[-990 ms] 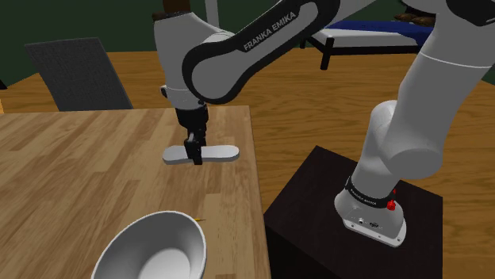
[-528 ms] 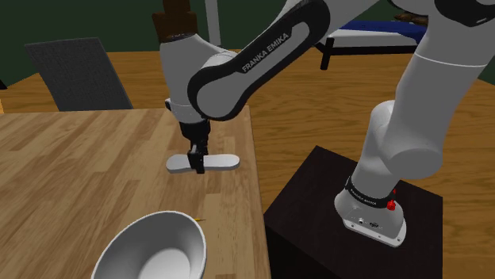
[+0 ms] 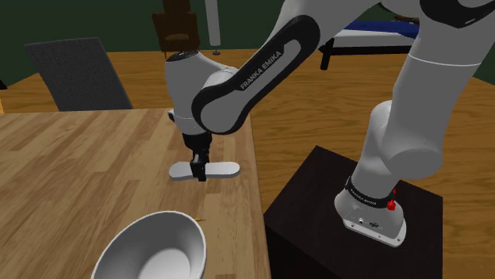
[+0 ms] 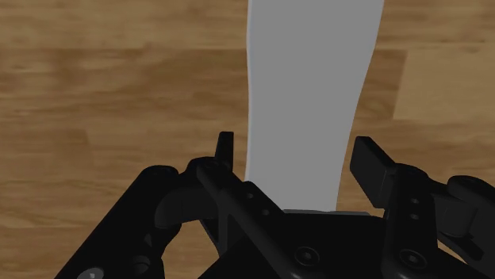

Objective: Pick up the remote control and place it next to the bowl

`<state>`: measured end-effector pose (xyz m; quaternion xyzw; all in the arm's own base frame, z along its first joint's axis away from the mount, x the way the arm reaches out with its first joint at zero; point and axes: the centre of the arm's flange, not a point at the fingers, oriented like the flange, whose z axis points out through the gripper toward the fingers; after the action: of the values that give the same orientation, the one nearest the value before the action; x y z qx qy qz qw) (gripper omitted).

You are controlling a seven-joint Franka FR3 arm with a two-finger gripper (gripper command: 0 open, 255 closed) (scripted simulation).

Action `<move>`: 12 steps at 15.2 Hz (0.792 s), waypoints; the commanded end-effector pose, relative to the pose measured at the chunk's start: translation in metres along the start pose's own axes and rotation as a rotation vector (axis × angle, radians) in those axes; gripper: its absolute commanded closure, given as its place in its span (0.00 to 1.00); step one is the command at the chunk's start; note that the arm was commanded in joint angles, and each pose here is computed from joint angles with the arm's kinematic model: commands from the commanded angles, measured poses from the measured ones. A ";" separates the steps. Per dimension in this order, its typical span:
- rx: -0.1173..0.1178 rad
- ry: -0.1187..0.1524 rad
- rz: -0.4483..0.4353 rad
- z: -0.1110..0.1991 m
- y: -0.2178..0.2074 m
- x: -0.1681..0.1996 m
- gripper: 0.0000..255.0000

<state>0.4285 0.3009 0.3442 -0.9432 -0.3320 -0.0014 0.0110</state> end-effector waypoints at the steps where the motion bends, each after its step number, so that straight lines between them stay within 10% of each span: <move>1: 0.000 0.001 0.000 0.001 0.000 0.000 1.00; 5: 0.000 0.001 0.000 0.001 0.000 0.000 1.00; 6: 0.000 0.001 0.000 0.001 0.000 0.001 0.00; 12: 0.000 0.001 0.000 -0.012 0.000 0.000 0.00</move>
<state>0.4284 0.3014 0.3489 -0.9432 -0.3319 -0.0019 0.0111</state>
